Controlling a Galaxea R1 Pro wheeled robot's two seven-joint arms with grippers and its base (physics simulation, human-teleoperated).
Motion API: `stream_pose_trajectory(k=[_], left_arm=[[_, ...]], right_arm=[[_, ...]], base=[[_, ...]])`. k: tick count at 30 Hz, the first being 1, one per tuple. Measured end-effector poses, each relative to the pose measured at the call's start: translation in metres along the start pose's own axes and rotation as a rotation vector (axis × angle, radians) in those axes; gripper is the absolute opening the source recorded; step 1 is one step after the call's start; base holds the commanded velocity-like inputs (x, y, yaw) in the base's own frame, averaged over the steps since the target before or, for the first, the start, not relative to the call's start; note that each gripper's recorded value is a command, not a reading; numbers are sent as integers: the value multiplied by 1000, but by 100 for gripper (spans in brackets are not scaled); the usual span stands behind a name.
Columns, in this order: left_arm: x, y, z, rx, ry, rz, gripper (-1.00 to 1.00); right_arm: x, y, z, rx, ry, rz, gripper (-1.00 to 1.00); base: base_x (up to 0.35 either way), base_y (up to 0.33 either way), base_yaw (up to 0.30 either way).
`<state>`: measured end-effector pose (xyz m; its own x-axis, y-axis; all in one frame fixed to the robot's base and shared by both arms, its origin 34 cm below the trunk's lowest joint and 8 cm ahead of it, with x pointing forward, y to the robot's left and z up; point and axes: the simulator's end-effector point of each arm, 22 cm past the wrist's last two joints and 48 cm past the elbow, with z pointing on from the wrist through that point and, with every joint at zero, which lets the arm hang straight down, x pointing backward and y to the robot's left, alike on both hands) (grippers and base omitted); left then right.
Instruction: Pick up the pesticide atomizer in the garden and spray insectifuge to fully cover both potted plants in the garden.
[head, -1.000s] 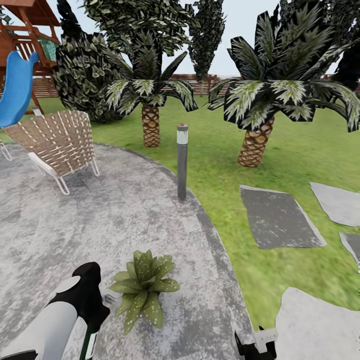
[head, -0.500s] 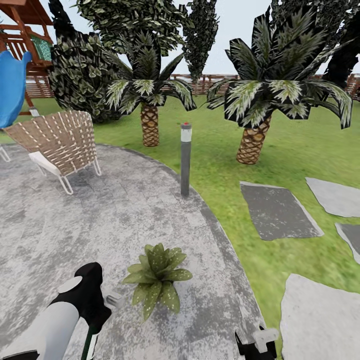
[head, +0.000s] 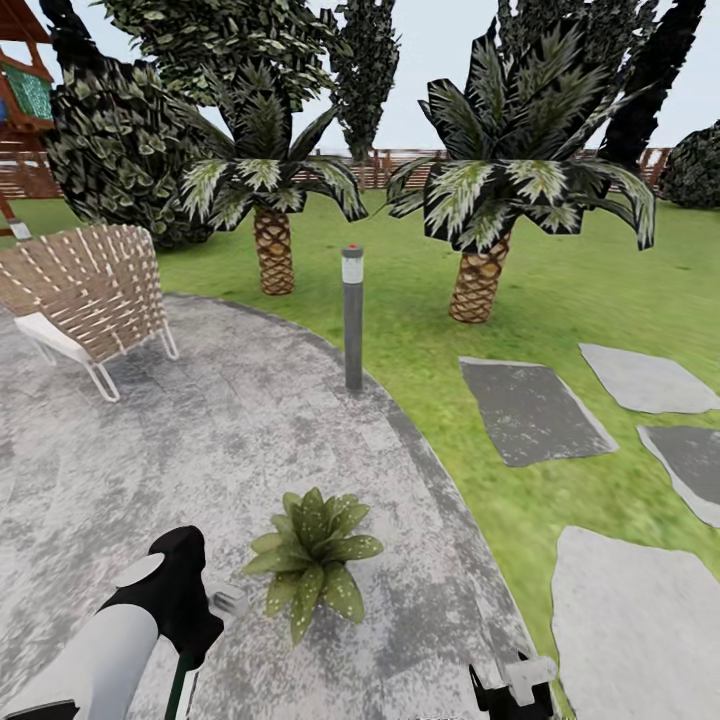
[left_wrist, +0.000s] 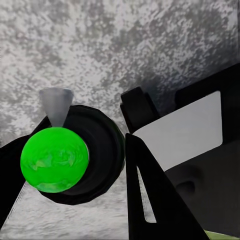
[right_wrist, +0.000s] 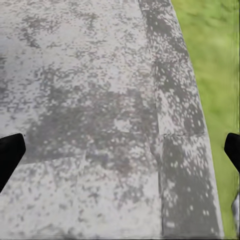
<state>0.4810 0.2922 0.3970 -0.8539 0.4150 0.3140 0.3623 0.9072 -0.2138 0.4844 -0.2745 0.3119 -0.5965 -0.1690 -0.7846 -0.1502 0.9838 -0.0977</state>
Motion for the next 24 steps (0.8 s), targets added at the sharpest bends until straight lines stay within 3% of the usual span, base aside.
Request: stream_pose_trajectory(k=[7,16,24], left_arm=[[0,1,0,1,-3,-3,-100],[0,1,0,5,-6,-9,-100],[3,6,-1,-4,-1,-11,-100]], right_arm=[[-1,1,1,-1,-3,2,100],[-1,1,0,-1,-1,2,100],[-1,1,1,0,-3,3,100]], base=[[0,1,-98],[-5,5,-278],[-215,193,-123]])
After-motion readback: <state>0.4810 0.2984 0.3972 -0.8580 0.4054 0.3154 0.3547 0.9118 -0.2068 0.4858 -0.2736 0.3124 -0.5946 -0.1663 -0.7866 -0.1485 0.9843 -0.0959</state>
